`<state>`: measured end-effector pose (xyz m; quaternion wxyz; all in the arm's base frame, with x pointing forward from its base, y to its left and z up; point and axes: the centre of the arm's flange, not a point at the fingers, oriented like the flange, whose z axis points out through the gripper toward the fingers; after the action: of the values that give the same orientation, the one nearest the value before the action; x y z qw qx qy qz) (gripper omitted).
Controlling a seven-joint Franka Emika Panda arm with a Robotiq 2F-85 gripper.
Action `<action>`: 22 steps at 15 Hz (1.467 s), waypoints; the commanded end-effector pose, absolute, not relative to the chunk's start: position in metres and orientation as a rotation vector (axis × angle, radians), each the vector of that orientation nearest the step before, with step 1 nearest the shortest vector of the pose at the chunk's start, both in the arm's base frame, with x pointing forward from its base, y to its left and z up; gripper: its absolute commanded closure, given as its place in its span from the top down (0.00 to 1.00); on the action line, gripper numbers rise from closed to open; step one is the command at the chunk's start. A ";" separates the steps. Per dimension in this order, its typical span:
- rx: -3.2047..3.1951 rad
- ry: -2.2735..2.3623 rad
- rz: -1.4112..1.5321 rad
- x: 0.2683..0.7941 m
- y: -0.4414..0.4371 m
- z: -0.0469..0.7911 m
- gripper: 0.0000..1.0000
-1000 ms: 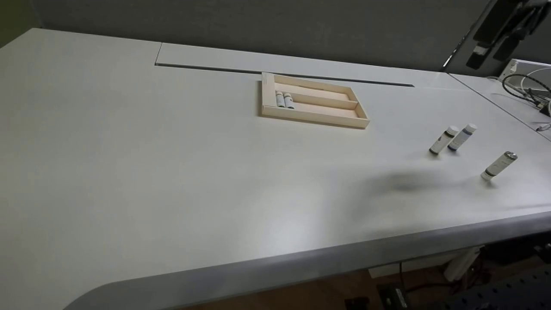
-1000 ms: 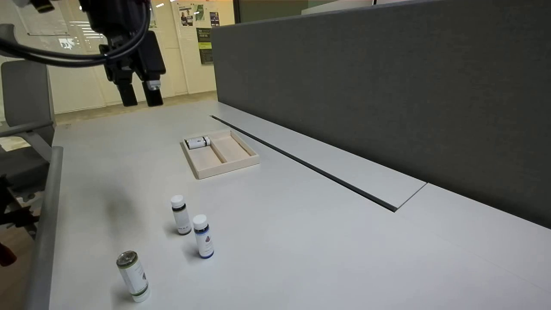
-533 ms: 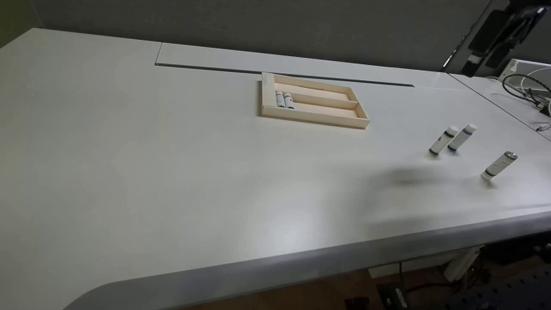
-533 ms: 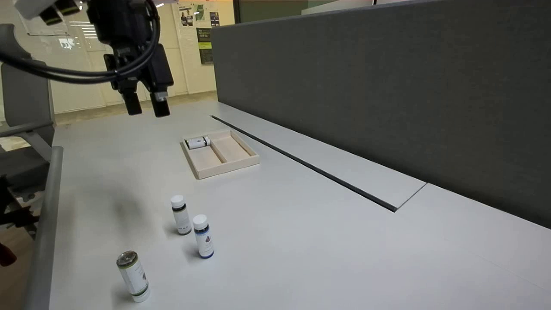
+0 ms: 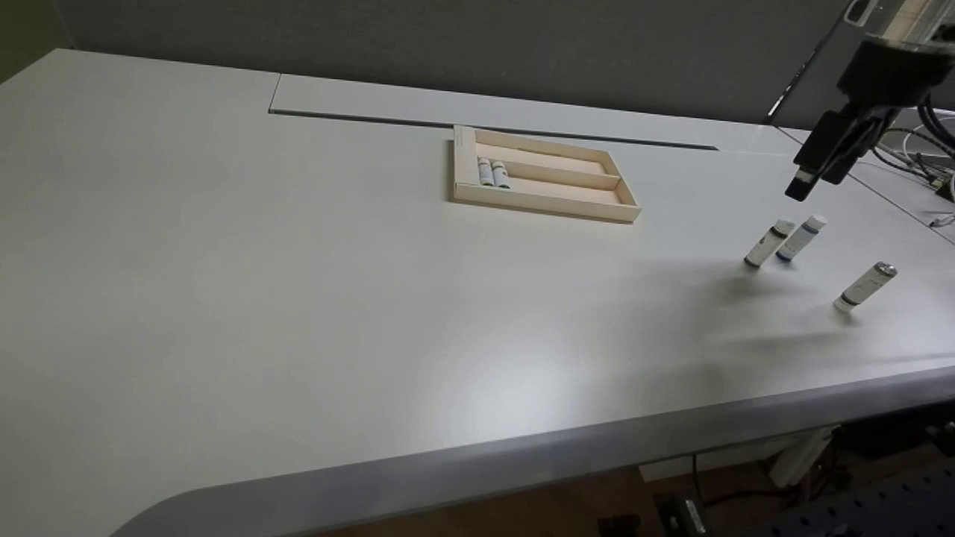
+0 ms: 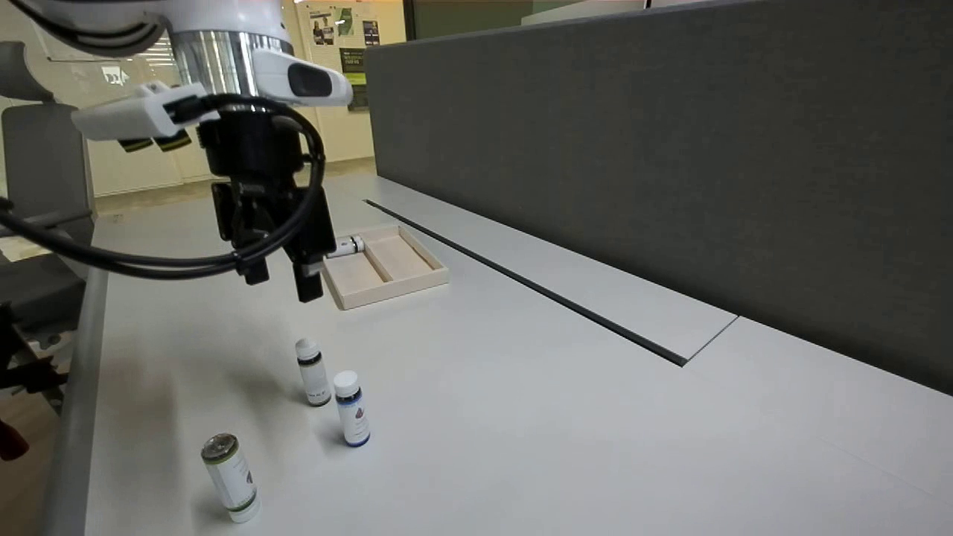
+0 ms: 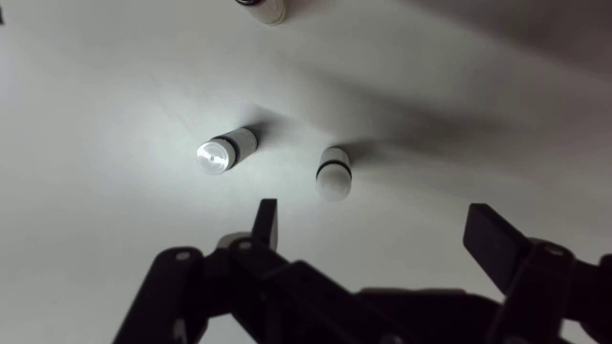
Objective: Put one of the bottles on the table in line with the other bottles on the tray
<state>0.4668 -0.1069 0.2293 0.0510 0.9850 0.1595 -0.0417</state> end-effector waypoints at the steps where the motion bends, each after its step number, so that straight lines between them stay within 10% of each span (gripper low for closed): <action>1: 2.967 0.527 -0.130 0.479 -0.125 0.210 1.00; 11: 2.966 0.640 -0.150 0.484 -0.134 0.173 1.00; 12: 2.969 0.641 -0.152 0.485 -0.133 0.171 0.80; 22: 3.006 0.607 -0.192 0.492 -0.128 0.166 0.11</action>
<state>0.4820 -0.1227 0.1660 0.0435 0.9750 0.2104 -0.0564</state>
